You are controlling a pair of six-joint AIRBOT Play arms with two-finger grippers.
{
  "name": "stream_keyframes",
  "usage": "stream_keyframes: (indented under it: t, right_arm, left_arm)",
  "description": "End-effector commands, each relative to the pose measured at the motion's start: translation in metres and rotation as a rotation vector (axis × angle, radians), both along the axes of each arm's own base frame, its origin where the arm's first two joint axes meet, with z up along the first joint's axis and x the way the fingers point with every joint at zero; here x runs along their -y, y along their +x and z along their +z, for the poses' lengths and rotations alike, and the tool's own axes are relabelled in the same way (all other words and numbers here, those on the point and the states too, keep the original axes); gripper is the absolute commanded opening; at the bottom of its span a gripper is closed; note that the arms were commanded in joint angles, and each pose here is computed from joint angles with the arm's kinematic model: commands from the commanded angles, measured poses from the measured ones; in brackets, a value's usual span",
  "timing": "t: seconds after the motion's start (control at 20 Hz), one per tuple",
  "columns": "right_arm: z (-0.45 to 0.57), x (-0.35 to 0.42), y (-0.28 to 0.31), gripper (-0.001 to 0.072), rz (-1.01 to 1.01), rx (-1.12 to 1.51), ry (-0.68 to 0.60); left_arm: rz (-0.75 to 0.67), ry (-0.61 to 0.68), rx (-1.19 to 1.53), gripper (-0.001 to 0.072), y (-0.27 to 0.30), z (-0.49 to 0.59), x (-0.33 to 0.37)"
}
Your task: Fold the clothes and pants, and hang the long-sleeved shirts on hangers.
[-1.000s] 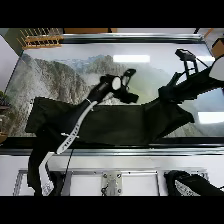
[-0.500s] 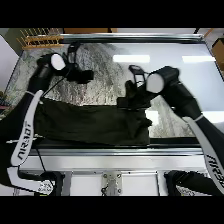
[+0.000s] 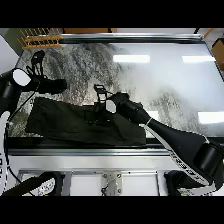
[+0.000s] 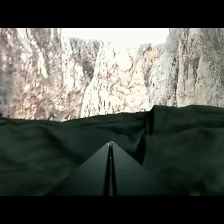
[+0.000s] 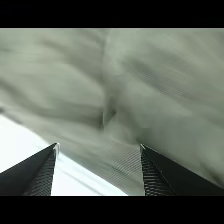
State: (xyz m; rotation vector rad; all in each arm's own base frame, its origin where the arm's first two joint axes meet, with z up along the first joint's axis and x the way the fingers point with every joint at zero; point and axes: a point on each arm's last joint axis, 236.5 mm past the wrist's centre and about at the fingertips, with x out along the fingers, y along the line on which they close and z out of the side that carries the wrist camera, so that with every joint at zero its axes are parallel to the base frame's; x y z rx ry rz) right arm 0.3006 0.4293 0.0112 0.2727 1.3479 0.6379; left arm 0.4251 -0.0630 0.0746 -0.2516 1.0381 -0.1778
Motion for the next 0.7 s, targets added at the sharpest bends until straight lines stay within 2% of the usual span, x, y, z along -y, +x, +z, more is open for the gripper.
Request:
stream_keyframes:
  t: [0.0,0.1,0.3,0.4,0.55,0.6,0.65]
  right_arm:
    - [0.040,-0.039,-0.003,0.0555,0.090,0.081,0.213]
    - [0.056,-0.013,0.003,0.0555,0.126,0.126,0.183]
    - [0.041,0.108,0.017,0.0555,0.059,0.127,-0.029]
    - [0.015,0.187,0.010,0.0555,-0.049,0.054,-0.126]
    - [-0.031,0.295,-0.009,0.0555,-0.300,-0.088,-0.186]
    - [-0.046,0.323,-0.014,0.0565,-0.380,-0.127,-0.193]
    - [-0.062,0.346,-0.020,0.0688,-0.443,-0.164,-0.192]
  left_arm:
    - [0.023,-0.003,0.009,0.0021,-0.019,-0.005,-0.006]
    - [0.021,-0.007,-0.002,0.0021,-0.030,-0.009,-0.005]
    - [0.022,-0.010,-0.038,0.0021,-0.061,-0.027,-0.004]
    - [0.026,-0.037,-0.059,0.0021,-0.077,-0.037,0.001]
    - [0.035,-0.113,-0.069,0.0021,-0.092,-0.046,0.017]
    - [0.022,-0.110,-0.064,0.0021,-0.095,-0.049,0.022]
    - [0.004,-0.109,-0.059,0.0021,-0.097,-0.050,0.029]
